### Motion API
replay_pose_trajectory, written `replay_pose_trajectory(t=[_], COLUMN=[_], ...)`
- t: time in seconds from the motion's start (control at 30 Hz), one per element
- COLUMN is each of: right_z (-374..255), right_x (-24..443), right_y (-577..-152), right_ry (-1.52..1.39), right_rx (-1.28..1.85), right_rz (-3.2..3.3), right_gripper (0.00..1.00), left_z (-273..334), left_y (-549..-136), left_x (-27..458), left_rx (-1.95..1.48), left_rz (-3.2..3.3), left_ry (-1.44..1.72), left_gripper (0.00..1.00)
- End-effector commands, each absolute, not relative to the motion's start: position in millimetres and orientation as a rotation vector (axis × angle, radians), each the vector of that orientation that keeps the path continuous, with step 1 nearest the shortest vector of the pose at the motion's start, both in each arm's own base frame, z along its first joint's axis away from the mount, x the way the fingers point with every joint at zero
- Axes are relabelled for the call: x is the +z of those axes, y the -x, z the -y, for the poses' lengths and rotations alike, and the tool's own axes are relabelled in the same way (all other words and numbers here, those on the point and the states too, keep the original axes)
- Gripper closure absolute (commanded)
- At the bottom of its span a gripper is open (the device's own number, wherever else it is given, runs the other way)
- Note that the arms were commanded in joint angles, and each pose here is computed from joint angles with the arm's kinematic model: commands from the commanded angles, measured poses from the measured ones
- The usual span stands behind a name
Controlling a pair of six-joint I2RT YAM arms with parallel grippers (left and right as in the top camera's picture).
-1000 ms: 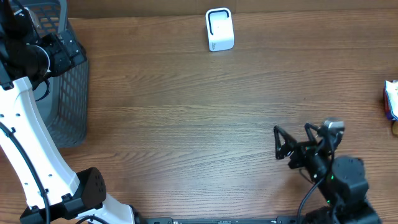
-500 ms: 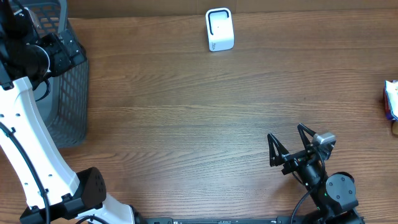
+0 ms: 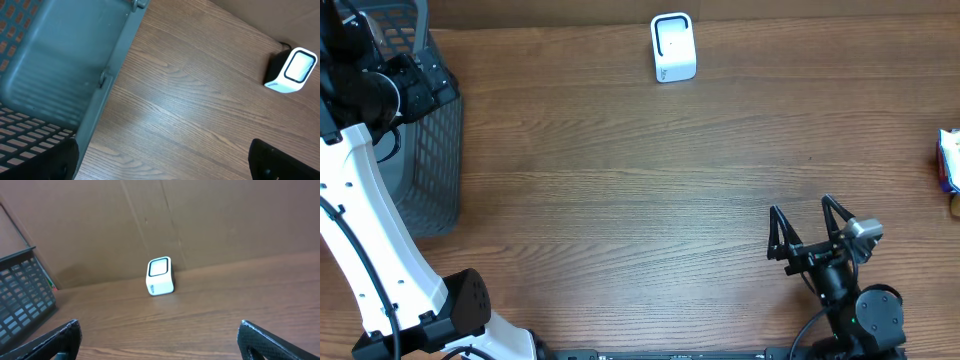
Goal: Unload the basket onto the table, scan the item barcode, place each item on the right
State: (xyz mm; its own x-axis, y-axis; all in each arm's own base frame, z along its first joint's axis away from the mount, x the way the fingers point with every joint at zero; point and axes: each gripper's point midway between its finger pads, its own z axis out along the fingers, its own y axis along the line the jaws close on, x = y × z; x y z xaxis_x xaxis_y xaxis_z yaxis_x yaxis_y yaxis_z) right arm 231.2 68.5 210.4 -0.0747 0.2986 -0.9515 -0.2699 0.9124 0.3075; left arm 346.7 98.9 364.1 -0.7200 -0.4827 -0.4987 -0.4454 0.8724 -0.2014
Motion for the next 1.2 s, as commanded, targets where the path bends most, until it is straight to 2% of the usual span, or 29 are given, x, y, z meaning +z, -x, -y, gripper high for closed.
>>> replay_pose_trajectory(t=[0.0, 0.63, 1.17], right_z=[-64, -50, -49], right_x=[213, 170, 171], right_y=[-231, -241, -241], right_ry=[-0.012, -0.065, -0.066], right_rx=[0.425, 0.369, 0.368], right_rz=[-1.551, -1.604, -1.602], right_gripper=[0.00, 0.00, 0.00], left_z=[-101, -101, -101], left_y=[-342, -342, -342], left_x=[368, 368, 368], left_rx=[-0.076, -0.076, -0.076], left_rz=[-2.478, -2.478, -2.478], left_ry=[0.662, 0.662, 0.662], left_gripper=[0.00, 0.00, 0.00])
